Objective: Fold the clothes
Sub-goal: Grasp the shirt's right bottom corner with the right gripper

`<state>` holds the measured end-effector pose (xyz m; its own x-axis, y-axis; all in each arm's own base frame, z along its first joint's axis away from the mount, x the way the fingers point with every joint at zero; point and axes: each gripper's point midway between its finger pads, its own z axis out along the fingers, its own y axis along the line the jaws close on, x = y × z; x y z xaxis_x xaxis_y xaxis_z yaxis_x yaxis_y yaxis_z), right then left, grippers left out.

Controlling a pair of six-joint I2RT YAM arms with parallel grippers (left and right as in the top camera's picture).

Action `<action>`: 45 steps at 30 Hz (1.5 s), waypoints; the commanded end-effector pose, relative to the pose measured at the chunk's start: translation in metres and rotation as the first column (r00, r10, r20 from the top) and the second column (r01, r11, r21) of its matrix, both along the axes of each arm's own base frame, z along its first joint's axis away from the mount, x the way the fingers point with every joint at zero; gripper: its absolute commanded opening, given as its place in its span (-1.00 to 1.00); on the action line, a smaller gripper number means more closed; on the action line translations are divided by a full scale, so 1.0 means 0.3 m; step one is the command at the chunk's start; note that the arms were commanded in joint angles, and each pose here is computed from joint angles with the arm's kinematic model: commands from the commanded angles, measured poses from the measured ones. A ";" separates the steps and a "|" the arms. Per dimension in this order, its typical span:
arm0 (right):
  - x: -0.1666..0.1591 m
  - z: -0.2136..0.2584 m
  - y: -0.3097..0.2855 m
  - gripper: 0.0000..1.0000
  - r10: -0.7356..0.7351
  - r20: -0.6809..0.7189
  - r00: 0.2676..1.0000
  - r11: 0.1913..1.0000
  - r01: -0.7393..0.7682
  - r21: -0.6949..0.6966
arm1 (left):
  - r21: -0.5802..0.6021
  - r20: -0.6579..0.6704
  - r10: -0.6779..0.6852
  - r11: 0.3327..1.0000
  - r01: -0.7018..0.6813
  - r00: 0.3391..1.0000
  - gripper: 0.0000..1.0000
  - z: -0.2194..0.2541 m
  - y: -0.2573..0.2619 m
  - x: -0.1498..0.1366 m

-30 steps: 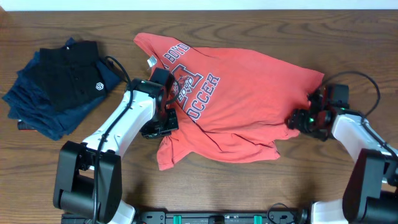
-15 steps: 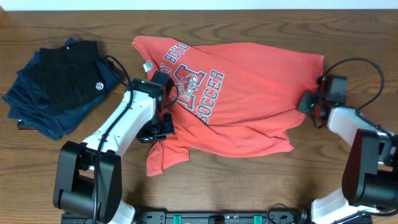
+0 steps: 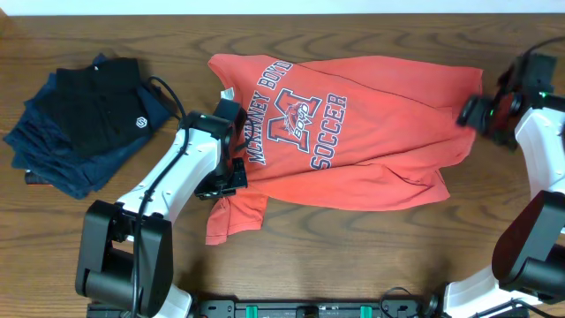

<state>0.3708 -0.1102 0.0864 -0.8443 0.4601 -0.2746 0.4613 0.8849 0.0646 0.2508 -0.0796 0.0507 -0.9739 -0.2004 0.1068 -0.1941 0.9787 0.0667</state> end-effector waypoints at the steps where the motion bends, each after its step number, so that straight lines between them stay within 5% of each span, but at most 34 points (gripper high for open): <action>1: -0.128 -0.077 0.081 0.54 0.043 -0.150 0.988 0.995 -0.028 0.099 | 0.024 -0.011 -0.006 1.000 0.007 1.000 -0.87 -0.010 0.018 -0.010; 5: -0.296 -0.183 0.178 0.50 0.086 -0.294 0.952 0.975 -0.019 0.223 | 0.024 -0.011 -0.006 1.000 0.007 1.000 -0.87 -0.010 0.018 -0.010; 10: -0.374 -0.297 0.225 0.31 0.096 -0.309 0.946 0.963 -0.010 0.270 | 0.024 -0.011 -0.006 1.000 0.007 1.000 -0.88 -0.010 0.018 -0.010; 12: -0.403 -0.326 0.232 -0.10 0.097 -0.320 0.943 0.962 -0.006 0.272 | 0.024 -0.011 -0.006 1.000 0.006 1.000 -0.88 -0.010 0.018 -0.010; 14: -0.421 -0.339 0.230 -0.87 0.093 -0.333 0.938 0.965 -0.002 0.264 | 0.024 -0.011 -0.006 1.000 0.006 1.000 -0.87 -0.010 0.018 -0.010; 15: -0.422 -0.340 0.221 -0.98 0.080 -0.338 0.938 0.968 0.008 0.251 | 0.024 -0.011 -0.006 1.000 0.007 1.000 -0.87 -0.010 0.018 -0.010; 23: -0.359 -0.144 -0.084 -0.98 -0.234 -0.338 0.911 0.972 0.215 -0.095 | 0.065 -0.017 -0.012 0.998 0.013 1.000 -0.88 -0.006 0.043 -0.017; 26: -0.347 -0.034 -0.170 -0.82 -0.290 -0.324 0.901 0.955 0.248 -0.164 | 0.073 -0.019 -0.013 0.997 0.014 1.000 -0.88 -0.005 0.047 -0.019; 32: -0.419 -0.014 -0.158 -0.69 -0.308 -0.404 0.861 0.951 0.270 -0.149 | 0.072 -0.019 -0.012 0.997 0.013 1.000 -0.88 -0.005 0.047 -0.019; 45: -0.626 -0.234 0.064 -0.66 -0.204 -0.583 0.787 0.951 0.301 0.074 | 0.073 -0.020 -0.012 0.997 0.014 1.000 -0.88 -0.005 0.047 -0.020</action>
